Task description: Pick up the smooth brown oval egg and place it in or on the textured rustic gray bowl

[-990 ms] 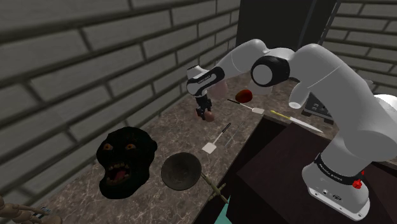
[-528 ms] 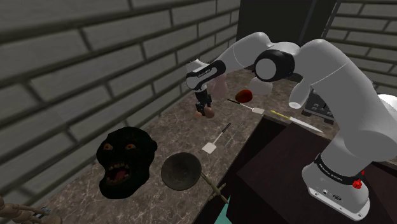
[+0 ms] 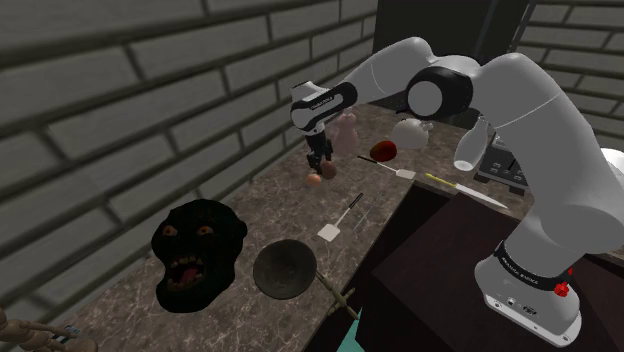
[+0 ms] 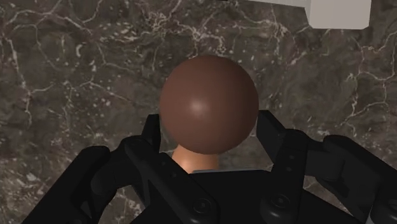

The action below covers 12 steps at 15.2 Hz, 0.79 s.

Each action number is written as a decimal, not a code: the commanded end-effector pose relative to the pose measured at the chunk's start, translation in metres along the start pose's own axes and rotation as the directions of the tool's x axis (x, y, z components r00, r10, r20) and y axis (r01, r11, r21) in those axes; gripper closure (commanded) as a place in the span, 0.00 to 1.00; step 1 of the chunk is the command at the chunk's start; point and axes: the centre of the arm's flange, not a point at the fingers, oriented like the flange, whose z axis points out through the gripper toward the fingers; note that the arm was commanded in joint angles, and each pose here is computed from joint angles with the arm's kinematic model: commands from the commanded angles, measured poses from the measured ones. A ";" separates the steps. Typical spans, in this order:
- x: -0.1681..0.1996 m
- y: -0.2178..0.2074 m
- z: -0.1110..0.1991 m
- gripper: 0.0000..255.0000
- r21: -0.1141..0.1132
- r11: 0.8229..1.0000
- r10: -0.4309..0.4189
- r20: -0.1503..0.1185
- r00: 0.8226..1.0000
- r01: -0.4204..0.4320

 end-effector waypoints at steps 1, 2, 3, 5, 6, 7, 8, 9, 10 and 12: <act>-0.004 0.000 -0.010 1.00 0.000 1.000 0.000 0.000 1.000 0.000; -0.006 0.000 -0.015 1.00 0.000 1.000 0.000 0.000 1.000 0.000; -0.008 0.000 -0.020 1.00 0.000 1.000 0.000 0.000 1.000 0.000; -0.011 -0.001 -0.030 1.00 0.000 1.000 0.000 0.000 1.000 0.000; -0.012 -0.001 -0.035 1.00 0.000 1.000 0.000 0.000 1.000 0.000; -0.014 -0.001 -0.040 1.00 0.000 1.000 0.000 0.000 1.000 0.000; -0.016 -0.001 -0.045 1.00 0.000 1.000 0.000 0.000 1.000 0.000; -0.017 -0.001 -0.050 1.00 0.000 1.000 0.000 0.000 1.000 0.000; -0.019 -0.001 -0.055 1.00 0.000 1.000 0.000 0.000 1.000 0.000; -0.022 -0.002 -0.065 1.00 0.000 1.000 0.000 0.000 1.000 0.000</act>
